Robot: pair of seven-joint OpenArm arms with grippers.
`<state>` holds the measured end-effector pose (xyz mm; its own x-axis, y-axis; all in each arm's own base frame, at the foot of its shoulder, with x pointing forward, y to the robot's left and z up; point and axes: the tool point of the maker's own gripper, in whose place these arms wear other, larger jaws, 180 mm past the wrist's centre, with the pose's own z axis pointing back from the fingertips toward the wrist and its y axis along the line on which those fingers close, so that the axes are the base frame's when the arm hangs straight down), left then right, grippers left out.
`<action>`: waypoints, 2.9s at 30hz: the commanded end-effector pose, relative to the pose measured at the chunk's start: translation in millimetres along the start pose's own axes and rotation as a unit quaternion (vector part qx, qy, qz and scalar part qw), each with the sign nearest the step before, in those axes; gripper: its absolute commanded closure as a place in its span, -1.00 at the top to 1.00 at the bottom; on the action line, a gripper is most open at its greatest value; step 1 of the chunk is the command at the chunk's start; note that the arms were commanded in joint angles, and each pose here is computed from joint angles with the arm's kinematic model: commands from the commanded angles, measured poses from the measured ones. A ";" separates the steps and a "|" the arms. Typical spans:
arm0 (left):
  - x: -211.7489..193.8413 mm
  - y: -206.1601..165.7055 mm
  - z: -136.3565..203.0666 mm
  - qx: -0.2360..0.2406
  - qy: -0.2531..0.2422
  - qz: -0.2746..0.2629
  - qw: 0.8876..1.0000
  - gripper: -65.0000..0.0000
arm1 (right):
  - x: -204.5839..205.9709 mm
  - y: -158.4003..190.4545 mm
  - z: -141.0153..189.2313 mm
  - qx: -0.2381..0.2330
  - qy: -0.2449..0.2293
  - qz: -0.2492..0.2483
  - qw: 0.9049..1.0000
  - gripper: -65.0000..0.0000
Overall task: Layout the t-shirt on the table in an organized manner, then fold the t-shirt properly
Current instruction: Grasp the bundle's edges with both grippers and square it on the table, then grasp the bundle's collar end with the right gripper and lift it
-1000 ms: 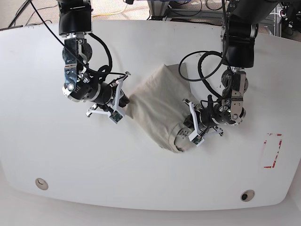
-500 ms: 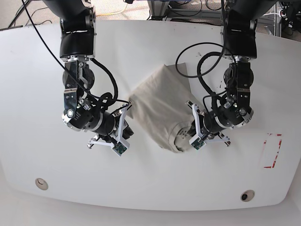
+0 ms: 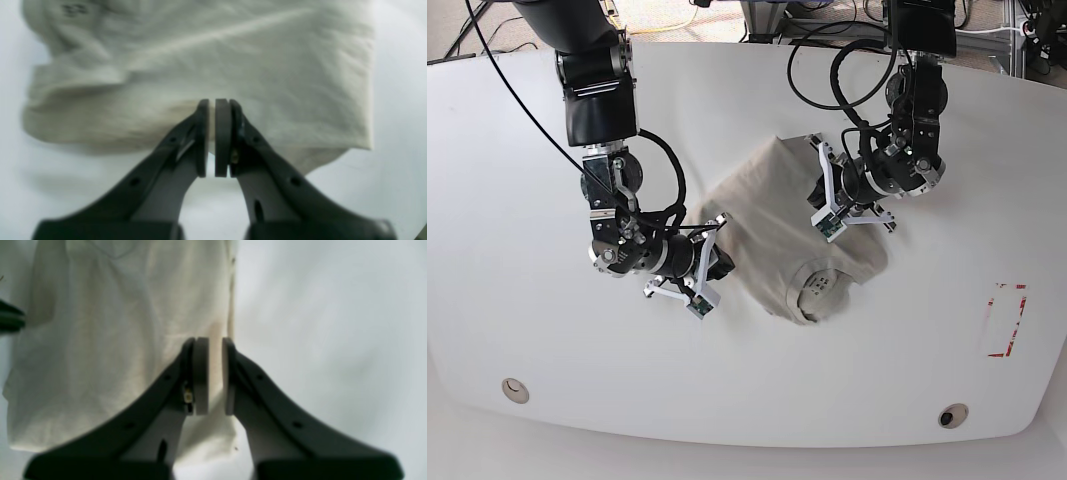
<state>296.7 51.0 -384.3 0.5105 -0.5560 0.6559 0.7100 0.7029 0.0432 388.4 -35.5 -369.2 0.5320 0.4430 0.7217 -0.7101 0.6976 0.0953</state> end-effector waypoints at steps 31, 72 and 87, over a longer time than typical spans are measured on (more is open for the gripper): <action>36.7 74.6 -35.1 0.006 -0.026 0.026 0.999 -0.95 | -70.0 39.7 48.3 -0.021 0.002 -0.024 0.999 -0.82; 29.5 80.9 18.9 0.068 -0.053 -0.022 0.996 -0.95 | 7.5 -2.5 -43.4 0.042 -0.068 -0.092 0.992 -0.81; 31.0 80.9 18.7 0.067 -0.056 -0.021 0.996 -0.95 | 37.9 -18.6 11.7 -0.013 -0.054 0.011 0.998 -0.81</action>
<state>349.8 102.5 -364.1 0.4630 -0.5555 0.6907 0.6601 0.7362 0.1496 403.8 -43.7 -372.0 0.5427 0.4123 0.7318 -0.6915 0.7139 0.1106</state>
